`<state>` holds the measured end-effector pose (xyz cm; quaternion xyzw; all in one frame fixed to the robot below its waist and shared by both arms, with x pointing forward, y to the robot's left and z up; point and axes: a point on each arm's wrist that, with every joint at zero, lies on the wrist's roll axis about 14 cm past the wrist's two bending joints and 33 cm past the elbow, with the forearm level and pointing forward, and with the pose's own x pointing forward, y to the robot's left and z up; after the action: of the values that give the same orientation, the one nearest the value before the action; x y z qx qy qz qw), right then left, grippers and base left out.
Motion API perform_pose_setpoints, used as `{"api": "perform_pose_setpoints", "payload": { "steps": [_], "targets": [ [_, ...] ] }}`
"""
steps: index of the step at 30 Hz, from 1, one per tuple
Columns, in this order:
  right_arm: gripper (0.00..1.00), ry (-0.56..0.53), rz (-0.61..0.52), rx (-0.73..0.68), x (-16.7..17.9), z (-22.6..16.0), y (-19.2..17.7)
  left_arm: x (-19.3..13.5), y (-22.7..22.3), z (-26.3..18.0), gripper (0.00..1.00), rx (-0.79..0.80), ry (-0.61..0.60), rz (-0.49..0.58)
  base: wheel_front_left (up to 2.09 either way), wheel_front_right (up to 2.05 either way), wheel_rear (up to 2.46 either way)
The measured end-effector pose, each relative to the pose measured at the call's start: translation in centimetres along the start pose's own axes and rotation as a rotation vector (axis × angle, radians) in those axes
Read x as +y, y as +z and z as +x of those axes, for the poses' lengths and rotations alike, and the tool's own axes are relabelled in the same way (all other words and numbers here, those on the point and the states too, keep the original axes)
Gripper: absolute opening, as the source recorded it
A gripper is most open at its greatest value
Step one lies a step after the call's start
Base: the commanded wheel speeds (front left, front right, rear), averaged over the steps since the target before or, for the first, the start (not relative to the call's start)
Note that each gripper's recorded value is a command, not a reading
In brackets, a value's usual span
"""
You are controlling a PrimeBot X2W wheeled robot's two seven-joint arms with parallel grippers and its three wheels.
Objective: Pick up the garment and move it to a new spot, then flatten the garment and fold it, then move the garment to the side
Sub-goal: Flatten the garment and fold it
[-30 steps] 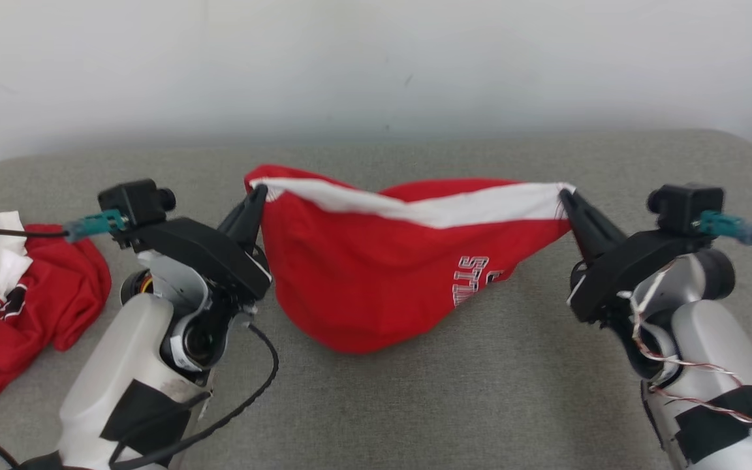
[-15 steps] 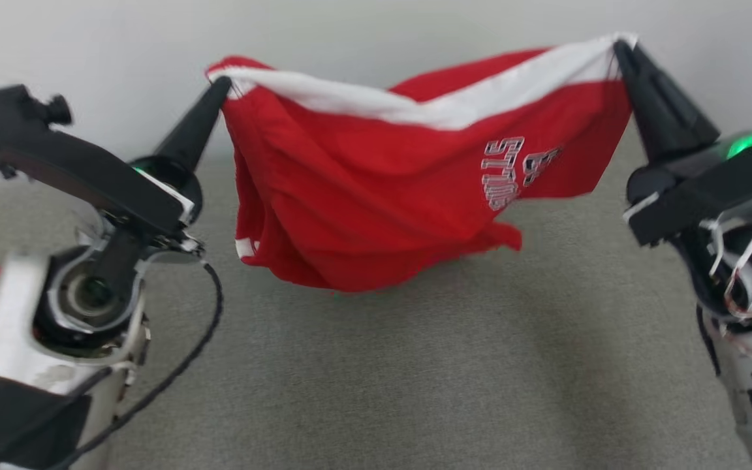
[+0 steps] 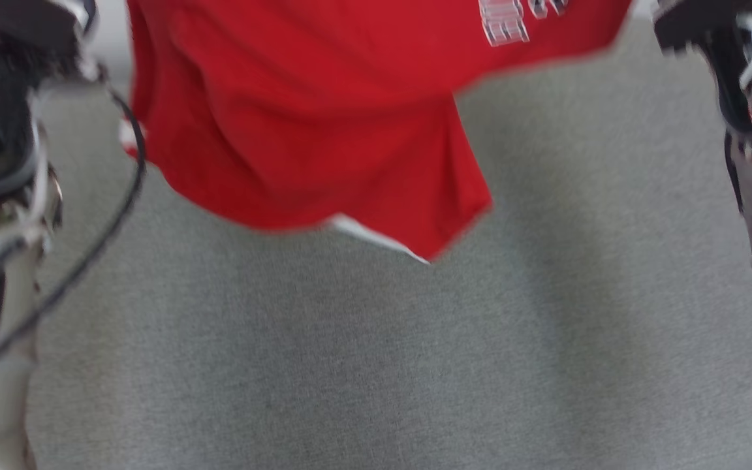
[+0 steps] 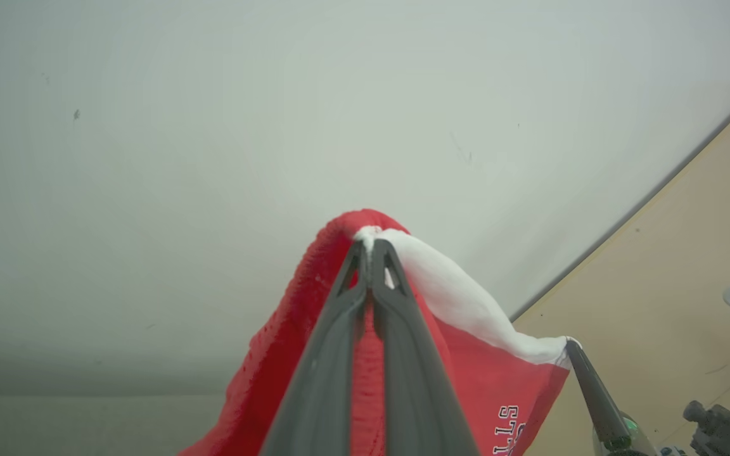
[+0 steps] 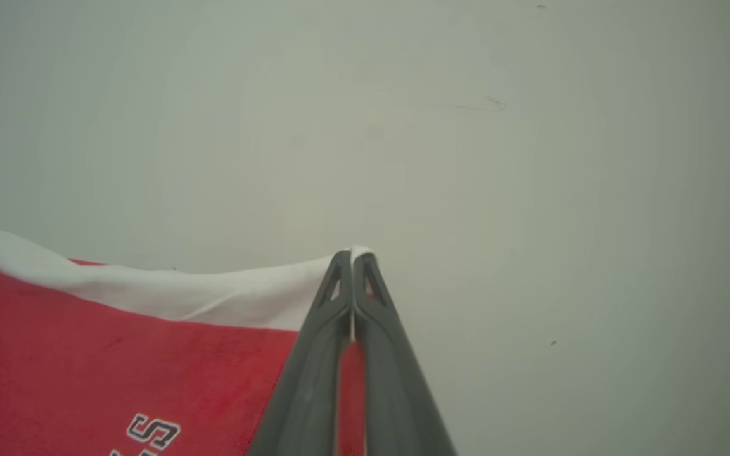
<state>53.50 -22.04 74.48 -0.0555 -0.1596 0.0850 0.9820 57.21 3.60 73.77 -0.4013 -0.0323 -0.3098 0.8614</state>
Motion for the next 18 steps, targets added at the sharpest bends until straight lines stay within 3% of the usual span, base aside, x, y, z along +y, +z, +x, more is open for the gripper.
{"api": "perform_pose_setpoints", "payload": {
  "steps": [4, 7, 11, 15, 18],
  "targets": [
    [0.00, 0.006, -0.073, -0.054, 0.3, 4.3, -1.2, 3.1, 2.6, 2.9, 0.00, -0.172, -0.003, 0.018, 0.00, 0.00, 0.00],
    [0.00, 0.005, -0.145, -0.144, 0.1, 6.7, -0.6, 3.1, 4.7, 4.3, 0.00, -0.303, -0.082, 0.012, 0.00, 0.00, 0.00],
    [0.00, -0.004, -0.194, -0.179, -0.5, 8.1, -1.2, 3.6, 4.9, 5.2, 0.00, -0.351, -0.147, -0.033, 0.00, 0.00, 0.00],
    [0.00, 0.010, -0.211, -0.078, -0.4, 9.0, -5.5, 5.3, 3.7, 5.3, 0.00, -0.332, -0.157, -0.036, 0.00, 0.00, 0.00],
    [0.00, 0.029, -0.209, 0.053, -0.2, 8.4, -10.0, 8.9, -0.1, 4.3, 0.00, -0.240, -0.076, -0.019, 0.00, 0.00, 0.00]
  ]
}}
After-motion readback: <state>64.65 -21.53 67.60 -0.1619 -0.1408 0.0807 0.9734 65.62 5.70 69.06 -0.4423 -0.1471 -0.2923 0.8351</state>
